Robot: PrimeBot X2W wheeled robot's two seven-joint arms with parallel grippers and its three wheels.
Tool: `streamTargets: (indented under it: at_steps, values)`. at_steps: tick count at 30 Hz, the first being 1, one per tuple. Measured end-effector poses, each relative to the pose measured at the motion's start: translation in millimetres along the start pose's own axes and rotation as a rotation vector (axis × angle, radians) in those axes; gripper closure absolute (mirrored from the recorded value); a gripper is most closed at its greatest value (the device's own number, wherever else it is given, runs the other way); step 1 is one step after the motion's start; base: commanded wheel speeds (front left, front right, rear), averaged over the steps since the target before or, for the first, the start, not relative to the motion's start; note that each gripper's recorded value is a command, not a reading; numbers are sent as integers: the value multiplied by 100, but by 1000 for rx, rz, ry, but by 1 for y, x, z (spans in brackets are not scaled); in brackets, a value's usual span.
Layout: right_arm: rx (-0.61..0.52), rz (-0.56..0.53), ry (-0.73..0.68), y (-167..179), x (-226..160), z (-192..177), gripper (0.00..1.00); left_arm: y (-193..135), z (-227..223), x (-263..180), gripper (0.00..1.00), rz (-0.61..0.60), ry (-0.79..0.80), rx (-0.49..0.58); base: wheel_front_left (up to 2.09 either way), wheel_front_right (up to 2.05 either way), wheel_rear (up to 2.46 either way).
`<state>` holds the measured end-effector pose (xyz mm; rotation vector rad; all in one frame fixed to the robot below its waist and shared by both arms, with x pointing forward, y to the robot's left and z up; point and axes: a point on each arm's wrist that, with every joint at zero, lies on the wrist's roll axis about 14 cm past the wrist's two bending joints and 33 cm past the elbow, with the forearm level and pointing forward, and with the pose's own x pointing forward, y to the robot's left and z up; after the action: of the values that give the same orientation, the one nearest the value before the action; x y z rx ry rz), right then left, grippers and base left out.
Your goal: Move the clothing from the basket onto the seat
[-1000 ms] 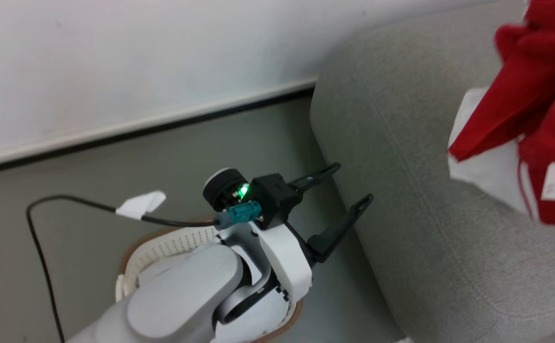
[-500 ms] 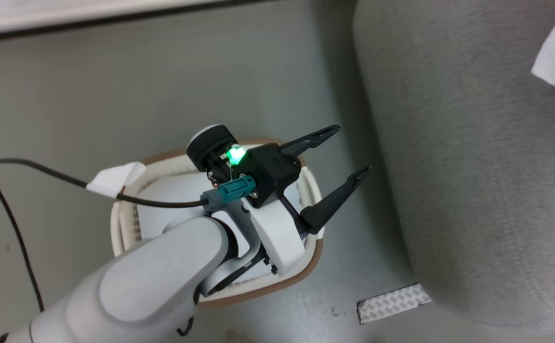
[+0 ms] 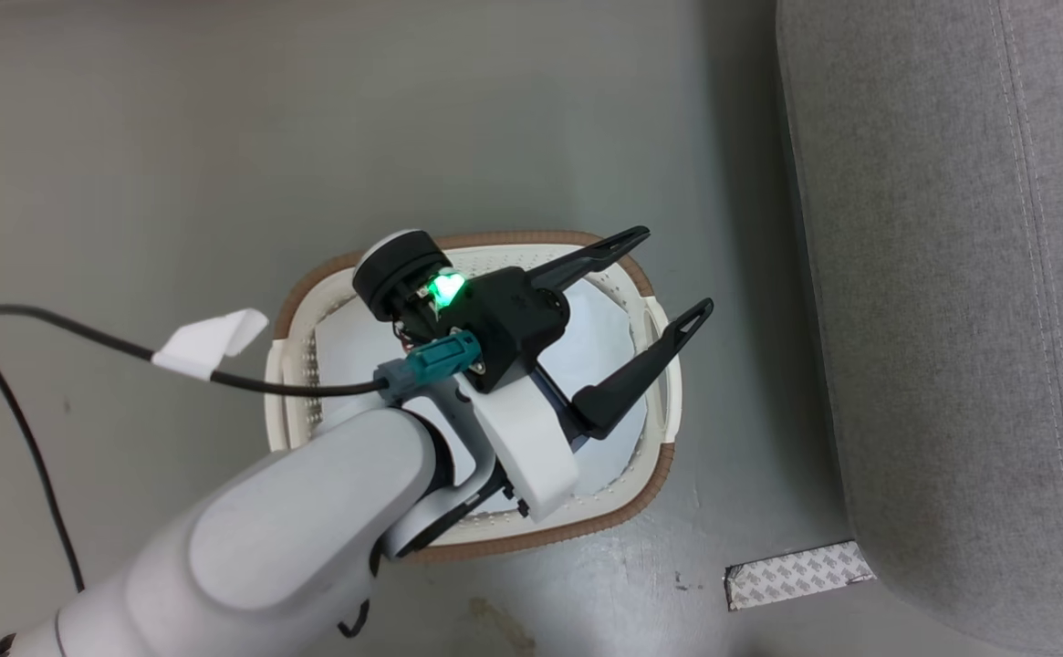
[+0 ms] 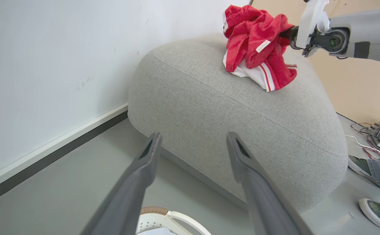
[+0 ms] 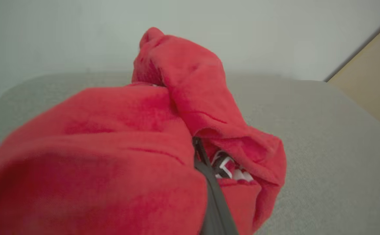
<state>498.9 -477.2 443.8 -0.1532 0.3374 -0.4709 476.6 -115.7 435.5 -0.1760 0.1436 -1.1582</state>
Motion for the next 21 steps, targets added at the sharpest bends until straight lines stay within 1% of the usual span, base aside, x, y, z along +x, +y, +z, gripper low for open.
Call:
streamTargets:
  at_steps: [1, 2, 3, 4, 5, 6, 7, 12, 15, 17, 19, 21]
  values:
    - [2, -3, 42, -1, -1, -9, 83, 0, 0, -1, 0, 3, 1, 2, 0, 0, 0]
    - [6, -3, 72, 0, -1, -16, 72, 1, 1, -1, 0, 6, 2, 3, 0, 0, 0]
    - [6, -4, 107, -1, -2, -22, 69, 1, 1, -1, 0, 8, 1, 3, 0, 0, 0]
    - [0, -3, 138, -1, -3, -27, 63, 1, 2, -2, 0, 10, -1, 2, 0, 0, 0]
    - [-3, 0, 159, -1, -4, -31, 55, 1, 2, -2, 0, 12, 1, 0, 0, 0, 0]
    - [-7, 2, 172, 0, -5, -33, 37, 1, 2, -2, 0, 13, 1, 0, 0, 0, 0]
    - [-8, 5, 181, 0, -5, -34, 0, 0, 2, -3, 0, 13, 1, 1, 0, 0, 0]
    - [-13, 18, 159, -2, -10, -21, 0, -5, 8, -5, 0, 19, -4, 8, 0, 0, 0]
    - [-31, 25, 210, -7, -20, -24, 0, -11, 16, -7, 0, 25, -17, 14, 0, 0, 0]
    - [-21, 25, 238, -12, -29, -25, 0, -16, 21, -9, 0, 30, -19, 17, 0, 0, 0]
    - [-7, 32, 241, -15, -37, -21, 0, -22, 28, -11, 0, 36, -31, 13, 0, 0, 0]
    - [-21, 41, 241, -21, -47, -15, 0, -27, 35, -15, 0, 49, -39, 14, 0, 0, 0]
